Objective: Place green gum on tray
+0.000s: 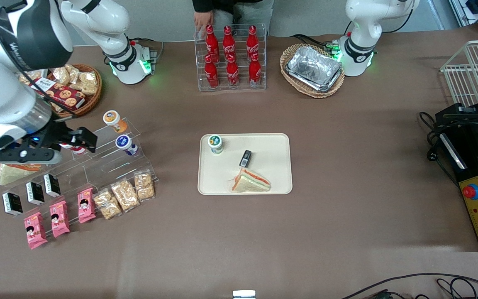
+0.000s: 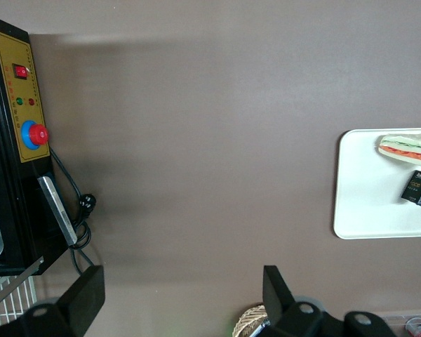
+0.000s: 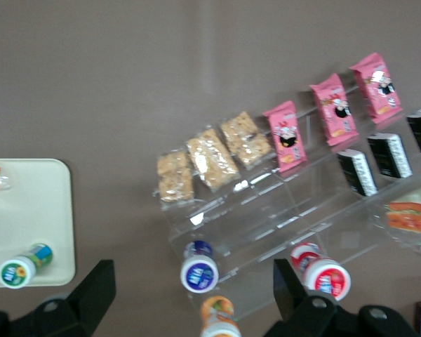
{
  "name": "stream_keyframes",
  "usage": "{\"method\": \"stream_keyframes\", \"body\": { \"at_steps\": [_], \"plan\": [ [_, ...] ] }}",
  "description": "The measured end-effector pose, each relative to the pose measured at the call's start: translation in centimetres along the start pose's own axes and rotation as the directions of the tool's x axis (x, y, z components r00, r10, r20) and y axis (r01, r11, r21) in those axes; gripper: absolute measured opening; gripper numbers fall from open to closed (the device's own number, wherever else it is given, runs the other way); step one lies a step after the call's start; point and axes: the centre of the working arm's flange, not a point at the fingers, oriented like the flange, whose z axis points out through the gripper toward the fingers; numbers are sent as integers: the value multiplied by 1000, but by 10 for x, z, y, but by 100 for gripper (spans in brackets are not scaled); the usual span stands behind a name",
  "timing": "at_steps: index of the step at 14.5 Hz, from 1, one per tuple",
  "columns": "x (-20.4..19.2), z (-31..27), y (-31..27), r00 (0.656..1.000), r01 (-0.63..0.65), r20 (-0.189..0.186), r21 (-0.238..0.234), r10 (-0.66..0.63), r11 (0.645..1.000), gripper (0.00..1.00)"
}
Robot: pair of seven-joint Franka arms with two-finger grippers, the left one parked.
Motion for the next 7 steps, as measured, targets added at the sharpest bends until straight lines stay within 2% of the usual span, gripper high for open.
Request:
{"method": "stream_keyframes", "body": {
  "at_steps": [2, 5, 7],
  "plan": [
    [0, -9, 40, 1000, 15, 8, -15, -15, 1000, 100],
    [-7, -32, 109, 1000, -13, -17, -29, 13, 999, 100],
    [-12, -39, 126, 999, -29, -26, -32, 28, 999, 100]
  ]
}}
